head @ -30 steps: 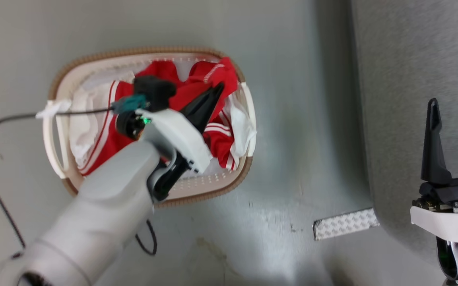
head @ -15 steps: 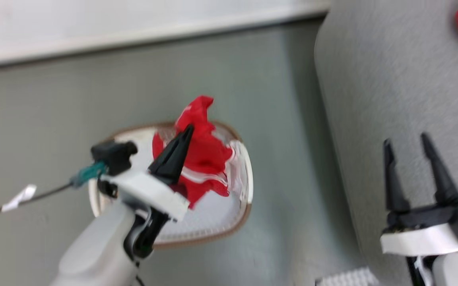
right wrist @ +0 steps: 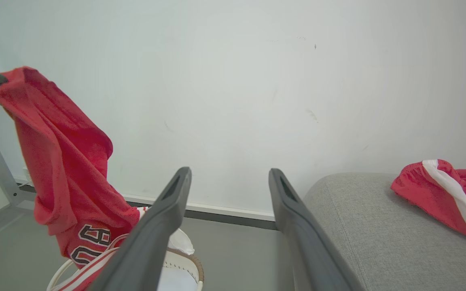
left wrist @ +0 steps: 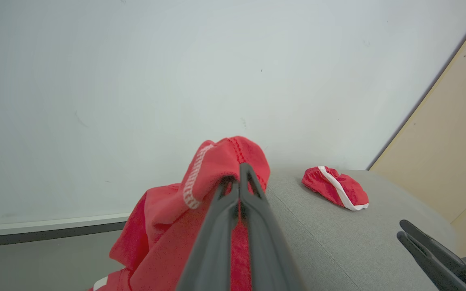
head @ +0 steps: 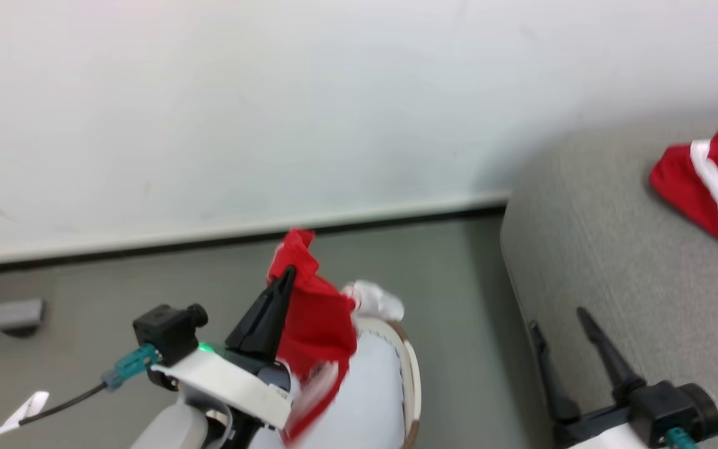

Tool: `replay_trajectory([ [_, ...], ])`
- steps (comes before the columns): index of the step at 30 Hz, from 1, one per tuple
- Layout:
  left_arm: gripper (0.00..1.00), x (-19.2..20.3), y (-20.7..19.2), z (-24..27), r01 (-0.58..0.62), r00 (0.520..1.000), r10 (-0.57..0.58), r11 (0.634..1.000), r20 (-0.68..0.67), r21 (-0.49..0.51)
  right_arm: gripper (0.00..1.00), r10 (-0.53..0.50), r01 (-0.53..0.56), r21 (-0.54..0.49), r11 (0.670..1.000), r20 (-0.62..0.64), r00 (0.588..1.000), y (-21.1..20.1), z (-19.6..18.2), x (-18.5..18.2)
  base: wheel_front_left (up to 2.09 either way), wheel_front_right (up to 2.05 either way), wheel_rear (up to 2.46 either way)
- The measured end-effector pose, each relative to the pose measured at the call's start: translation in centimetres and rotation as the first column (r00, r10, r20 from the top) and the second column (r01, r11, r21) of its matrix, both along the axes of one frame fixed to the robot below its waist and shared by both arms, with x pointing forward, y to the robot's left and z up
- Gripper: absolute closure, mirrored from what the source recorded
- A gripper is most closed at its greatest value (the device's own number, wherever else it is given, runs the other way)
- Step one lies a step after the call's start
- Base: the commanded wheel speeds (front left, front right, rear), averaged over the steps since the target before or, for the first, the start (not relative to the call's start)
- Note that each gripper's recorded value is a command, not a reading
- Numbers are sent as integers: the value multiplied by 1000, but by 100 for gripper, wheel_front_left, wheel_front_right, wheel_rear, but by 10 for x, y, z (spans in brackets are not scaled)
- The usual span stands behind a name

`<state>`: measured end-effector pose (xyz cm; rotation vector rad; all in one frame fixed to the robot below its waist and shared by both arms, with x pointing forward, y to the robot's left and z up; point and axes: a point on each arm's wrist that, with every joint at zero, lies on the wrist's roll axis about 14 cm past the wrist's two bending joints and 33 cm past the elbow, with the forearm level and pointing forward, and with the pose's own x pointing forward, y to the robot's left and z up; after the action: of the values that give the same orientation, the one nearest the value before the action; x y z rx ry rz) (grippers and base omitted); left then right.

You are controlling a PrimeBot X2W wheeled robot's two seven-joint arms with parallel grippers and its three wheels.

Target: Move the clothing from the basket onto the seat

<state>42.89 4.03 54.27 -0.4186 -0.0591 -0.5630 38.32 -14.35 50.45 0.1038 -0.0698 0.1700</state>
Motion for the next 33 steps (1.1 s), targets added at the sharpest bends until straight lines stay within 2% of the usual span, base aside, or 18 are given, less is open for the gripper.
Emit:
replay_trajectory([
  [7,100,-37,8,66,-20,987,24,999,157,-25,0,177,-176,-13,984,109,978,59,36,-21,0,0,0],
  [12,100,-51,11,87,-30,979,35,999,200,-28,0,348,-351,-21,936,189,918,116,64,-33,0,0,0],
  [20,100,-73,-5,101,38,974,-31,999,224,-25,0,517,-518,-69,853,252,818,170,90,-47,0,0,0],
  [25,100,-82,-13,102,67,973,-63,998,223,-12,0,569,-556,-128,821,261,780,186,98,-43,0,0,0],
  [29,100,-94,-27,103,121,968,-115,993,222,-12,0,589,-560,-181,808,231,775,190,91,-36,0,0,0],
  [33,100,-106,-38,107,165,961,-156,986,227,-19,0,600,-569,-202,797,149,786,192,66,-32,0,0,0],
])
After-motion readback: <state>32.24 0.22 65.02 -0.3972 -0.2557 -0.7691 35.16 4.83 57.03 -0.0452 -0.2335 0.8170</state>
